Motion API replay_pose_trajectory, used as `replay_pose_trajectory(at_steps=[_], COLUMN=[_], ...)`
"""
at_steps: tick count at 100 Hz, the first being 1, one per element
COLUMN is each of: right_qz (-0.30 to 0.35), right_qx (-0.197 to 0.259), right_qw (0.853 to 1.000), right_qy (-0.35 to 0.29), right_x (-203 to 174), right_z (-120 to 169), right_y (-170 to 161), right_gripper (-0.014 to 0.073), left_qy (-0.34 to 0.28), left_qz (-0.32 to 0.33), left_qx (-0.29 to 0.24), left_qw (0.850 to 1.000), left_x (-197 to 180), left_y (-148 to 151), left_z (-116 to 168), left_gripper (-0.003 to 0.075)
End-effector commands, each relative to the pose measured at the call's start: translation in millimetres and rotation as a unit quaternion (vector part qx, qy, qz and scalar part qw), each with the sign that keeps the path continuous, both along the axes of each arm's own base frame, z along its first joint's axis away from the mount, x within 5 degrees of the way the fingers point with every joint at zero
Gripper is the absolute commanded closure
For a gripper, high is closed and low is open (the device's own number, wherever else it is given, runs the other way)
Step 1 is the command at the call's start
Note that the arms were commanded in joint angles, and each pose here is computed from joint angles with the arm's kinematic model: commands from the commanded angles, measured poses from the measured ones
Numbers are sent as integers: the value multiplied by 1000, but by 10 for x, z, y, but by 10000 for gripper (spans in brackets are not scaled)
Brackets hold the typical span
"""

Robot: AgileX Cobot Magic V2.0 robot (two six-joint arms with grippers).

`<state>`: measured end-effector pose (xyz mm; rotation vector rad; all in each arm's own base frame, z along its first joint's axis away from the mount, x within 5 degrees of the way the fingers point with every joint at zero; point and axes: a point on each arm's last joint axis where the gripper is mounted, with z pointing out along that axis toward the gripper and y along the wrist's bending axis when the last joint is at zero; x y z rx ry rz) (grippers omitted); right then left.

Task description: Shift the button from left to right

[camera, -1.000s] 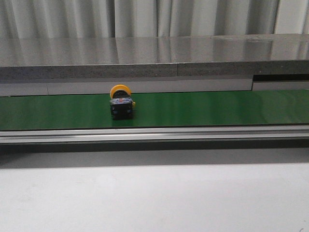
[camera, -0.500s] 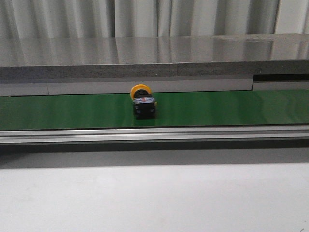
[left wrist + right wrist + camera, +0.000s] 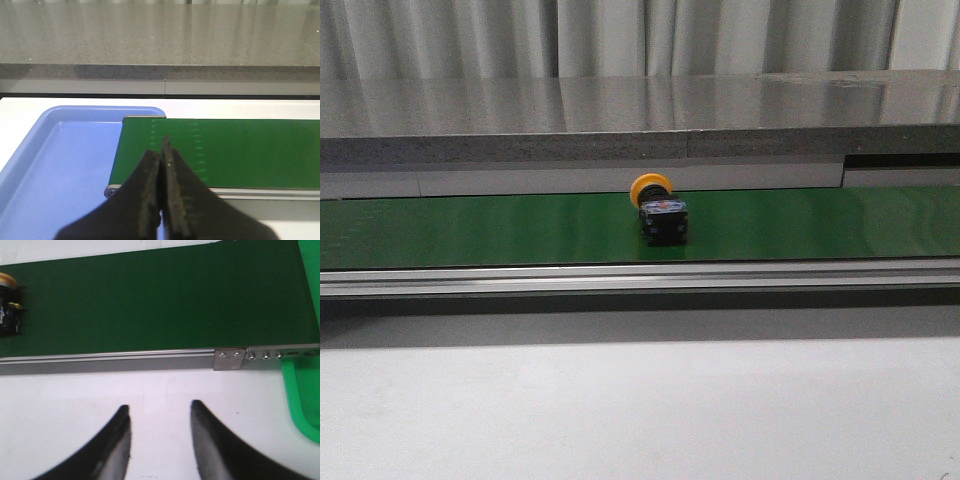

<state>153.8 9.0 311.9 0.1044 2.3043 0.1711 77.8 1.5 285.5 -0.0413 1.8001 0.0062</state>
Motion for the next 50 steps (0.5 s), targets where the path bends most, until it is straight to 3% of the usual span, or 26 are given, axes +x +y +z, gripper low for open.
replay_pose_trajectory(at_steps=[1, 10, 50], right_qz=[-4, -5, 63], right_qx=[6, 19, 7], right_qw=[998, 998, 997], right_qy=[-57, -59, -45], right_x=[56, 70, 490], right_z=[173, 176, 265], right_y=[1, 14, 117], right_gripper=[63, -3, -1], left_qy=[-47, -47, -47], left_qz=[2, 2, 2], left_qx=[1, 1, 1], left_qw=[999, 999, 999], left_x=[15, 15, 15], left_y=[4, 4, 4], left_z=[156, 156, 156], left_gripper=[740, 740, 740])
